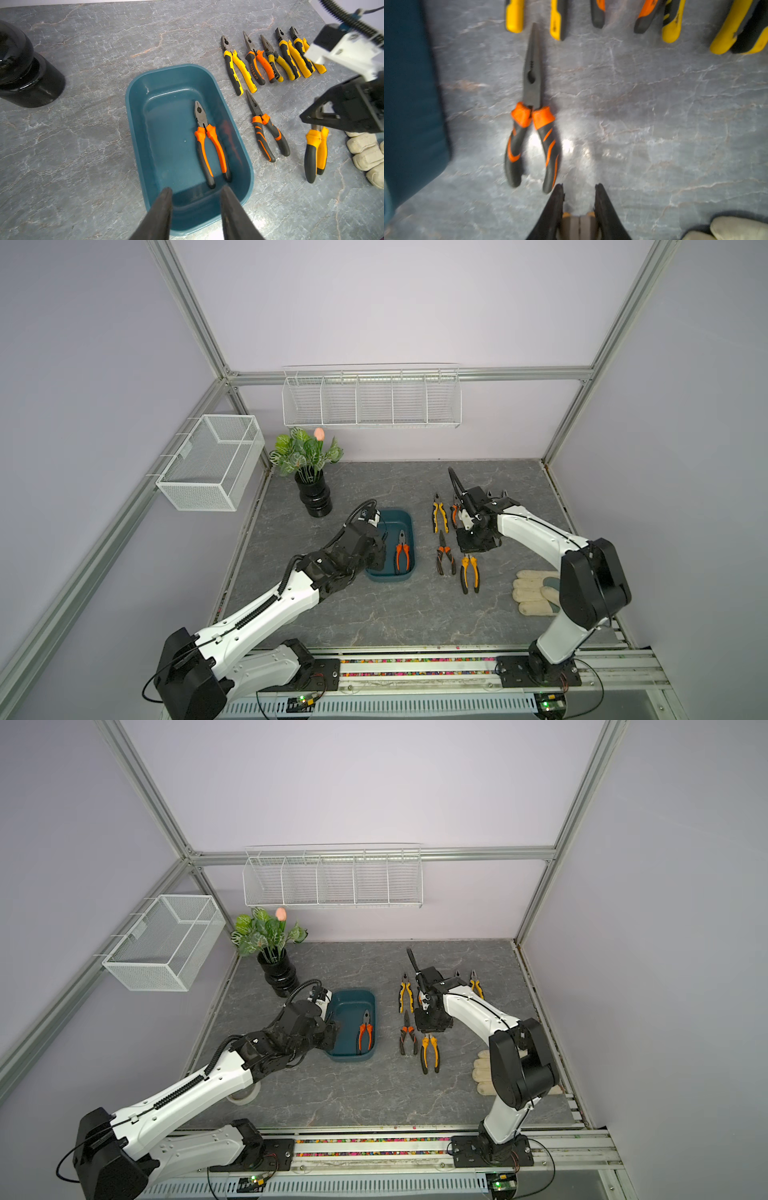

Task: Take the pliers out of the storage box
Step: Place the pliers at the center of the board.

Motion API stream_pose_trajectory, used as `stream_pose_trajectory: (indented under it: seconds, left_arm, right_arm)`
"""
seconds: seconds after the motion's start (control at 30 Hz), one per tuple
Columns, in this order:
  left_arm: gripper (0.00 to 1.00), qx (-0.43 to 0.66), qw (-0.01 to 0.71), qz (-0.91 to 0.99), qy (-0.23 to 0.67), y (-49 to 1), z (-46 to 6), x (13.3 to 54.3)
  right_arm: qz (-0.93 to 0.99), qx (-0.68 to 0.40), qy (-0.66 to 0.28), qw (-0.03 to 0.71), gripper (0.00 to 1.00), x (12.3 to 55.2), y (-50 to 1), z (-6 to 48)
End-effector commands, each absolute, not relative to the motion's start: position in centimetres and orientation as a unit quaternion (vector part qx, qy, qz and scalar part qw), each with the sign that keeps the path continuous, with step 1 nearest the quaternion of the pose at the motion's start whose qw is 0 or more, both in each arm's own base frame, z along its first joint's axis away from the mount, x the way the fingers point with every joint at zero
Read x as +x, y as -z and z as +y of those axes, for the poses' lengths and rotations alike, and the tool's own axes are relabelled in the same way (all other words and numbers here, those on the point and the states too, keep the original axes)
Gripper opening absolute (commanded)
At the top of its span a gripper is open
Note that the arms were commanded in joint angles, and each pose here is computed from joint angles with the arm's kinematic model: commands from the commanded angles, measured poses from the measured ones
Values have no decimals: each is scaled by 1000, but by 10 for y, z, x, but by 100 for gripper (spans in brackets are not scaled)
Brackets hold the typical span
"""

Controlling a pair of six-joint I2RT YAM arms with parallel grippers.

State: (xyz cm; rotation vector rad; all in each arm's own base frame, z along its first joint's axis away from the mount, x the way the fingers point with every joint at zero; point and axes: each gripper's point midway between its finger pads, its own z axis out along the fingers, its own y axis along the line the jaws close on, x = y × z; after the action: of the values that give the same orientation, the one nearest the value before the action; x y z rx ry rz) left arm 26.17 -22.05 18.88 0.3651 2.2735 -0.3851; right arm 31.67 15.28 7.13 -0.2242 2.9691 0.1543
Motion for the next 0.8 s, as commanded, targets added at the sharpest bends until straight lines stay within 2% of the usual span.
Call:
stream_pose_trajectory:
  seconds: [0.0, 0.27, 0.77]
  left_arm:
    - [41, 144, 397, 893, 158, -192, -222, 261]
    - [41, 147, 395, 893, 156, -193, -224, 263]
    - [41, 146, 394, 895, 151, -191, -220, 261]
  right_arm:
    - [992, -77, -28, 101, 7, 337, -69, 145]
    - [994, -61, -19, 86, 10, 354, -48, 145]
    - [997, -49, -21, 57, 26, 355, -14, 149]
